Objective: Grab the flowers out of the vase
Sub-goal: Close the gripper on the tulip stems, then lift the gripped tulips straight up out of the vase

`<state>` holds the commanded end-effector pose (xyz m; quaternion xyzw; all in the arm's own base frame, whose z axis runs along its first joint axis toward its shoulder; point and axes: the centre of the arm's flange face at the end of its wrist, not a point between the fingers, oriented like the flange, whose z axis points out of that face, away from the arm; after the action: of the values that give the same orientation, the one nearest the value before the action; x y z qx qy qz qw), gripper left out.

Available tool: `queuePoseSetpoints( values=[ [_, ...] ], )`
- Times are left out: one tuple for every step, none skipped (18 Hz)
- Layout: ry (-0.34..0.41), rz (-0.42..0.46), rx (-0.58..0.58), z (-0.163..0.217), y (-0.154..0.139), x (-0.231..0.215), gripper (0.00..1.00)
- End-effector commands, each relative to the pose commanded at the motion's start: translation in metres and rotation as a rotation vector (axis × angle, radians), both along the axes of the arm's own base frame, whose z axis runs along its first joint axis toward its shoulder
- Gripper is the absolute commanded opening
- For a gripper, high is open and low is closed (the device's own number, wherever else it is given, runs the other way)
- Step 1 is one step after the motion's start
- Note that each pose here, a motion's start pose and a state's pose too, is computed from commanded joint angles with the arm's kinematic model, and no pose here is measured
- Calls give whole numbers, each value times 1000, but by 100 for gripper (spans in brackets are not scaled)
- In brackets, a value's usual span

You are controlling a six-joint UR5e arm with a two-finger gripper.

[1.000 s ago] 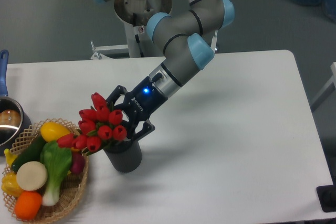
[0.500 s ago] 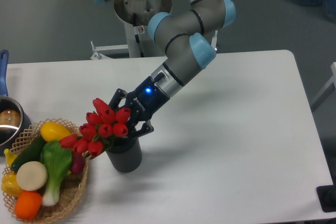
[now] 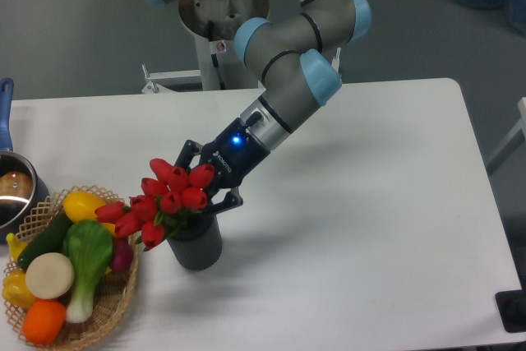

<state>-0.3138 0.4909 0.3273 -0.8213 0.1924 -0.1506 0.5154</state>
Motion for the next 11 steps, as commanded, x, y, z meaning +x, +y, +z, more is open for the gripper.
queuePoseSetpoints(
  values=[
    [-4, 5, 20, 7, -3, -2, 25],
    [-12, 7, 50, 17, -6, -2, 25],
    [-10, 13, 62, 22, -9, -4, 25],
    [-5, 15, 68, 27, -11, -4, 25],
    [0, 16, 73, 31, -12, -4, 25],
    [1, 19, 74, 33, -13, -4, 25],
    [2, 28, 77, 37, -16, -5, 25],
    [1, 35, 79, 41, -18, -8, 25],
    [-3, 40, 87, 45, -20, -9, 25],
    [-13, 42, 106, 52, -22, -9, 25],
    [-34, 46, 131, 58, -25, -11, 25]
  ],
)
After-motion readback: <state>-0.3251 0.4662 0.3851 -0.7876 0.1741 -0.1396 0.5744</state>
